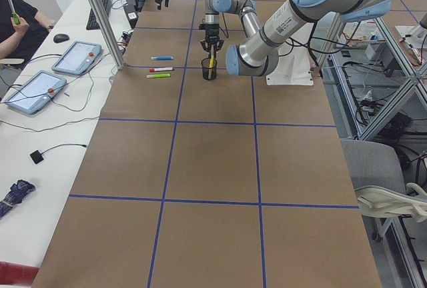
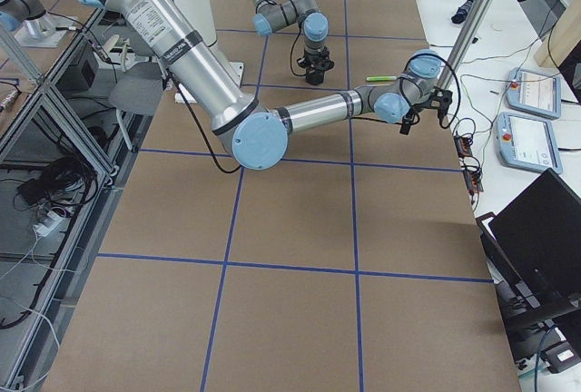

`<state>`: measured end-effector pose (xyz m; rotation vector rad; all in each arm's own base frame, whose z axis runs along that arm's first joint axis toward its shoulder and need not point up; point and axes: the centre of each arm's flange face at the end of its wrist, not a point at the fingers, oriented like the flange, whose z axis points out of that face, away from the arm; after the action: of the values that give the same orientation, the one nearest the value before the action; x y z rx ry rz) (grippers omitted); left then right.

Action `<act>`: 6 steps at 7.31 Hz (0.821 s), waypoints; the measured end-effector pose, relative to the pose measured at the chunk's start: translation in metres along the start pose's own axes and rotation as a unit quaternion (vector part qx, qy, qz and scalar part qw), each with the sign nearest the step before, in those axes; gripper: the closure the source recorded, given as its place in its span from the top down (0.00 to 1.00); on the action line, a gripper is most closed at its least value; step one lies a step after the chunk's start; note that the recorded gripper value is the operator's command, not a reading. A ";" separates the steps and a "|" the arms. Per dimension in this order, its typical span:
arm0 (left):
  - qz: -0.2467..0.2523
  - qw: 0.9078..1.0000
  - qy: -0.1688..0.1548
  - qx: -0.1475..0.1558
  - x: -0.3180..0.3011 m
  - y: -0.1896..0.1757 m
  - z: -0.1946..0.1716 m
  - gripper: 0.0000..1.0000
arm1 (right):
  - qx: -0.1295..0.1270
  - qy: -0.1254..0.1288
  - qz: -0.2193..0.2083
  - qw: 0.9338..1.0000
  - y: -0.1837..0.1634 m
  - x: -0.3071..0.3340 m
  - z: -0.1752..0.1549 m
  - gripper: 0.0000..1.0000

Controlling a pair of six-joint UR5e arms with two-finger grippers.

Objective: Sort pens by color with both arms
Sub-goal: 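Lower the left gripper into the cup and grasp the yellow highlighter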

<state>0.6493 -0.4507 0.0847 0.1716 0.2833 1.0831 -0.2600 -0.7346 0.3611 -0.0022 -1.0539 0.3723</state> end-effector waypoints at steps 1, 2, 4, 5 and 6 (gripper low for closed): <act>-0.008 1.000 0.000 -0.001 0.000 0.000 0.000 0.00 | 0.000 -0.001 0.000 1.000 0.000 -0.001 -0.001 1.00; -0.013 1.000 0.000 -0.003 0.000 0.001 -0.001 0.00 | 0.001 -0.001 0.000 1.000 0.001 -0.001 -0.001 1.00; -0.016 1.000 -0.001 -0.003 0.001 0.005 -0.006 0.00 | 0.001 -0.001 0.000 1.000 0.001 -0.001 -0.001 1.00; -0.015 1.000 -0.001 0.006 0.001 0.009 -0.016 0.00 | 0.001 -0.002 0.000 1.000 0.001 -0.002 -0.002 1.00; -0.014 1.000 0.000 0.017 0.002 0.013 -0.027 0.00 | 0.002 -0.002 0.000 1.000 0.001 -0.002 -0.002 1.00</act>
<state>0.6310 -0.4428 0.0620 0.1986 0.3030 1.0512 -0.2597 -0.7340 0.3586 0.0013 -1.0568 0.3739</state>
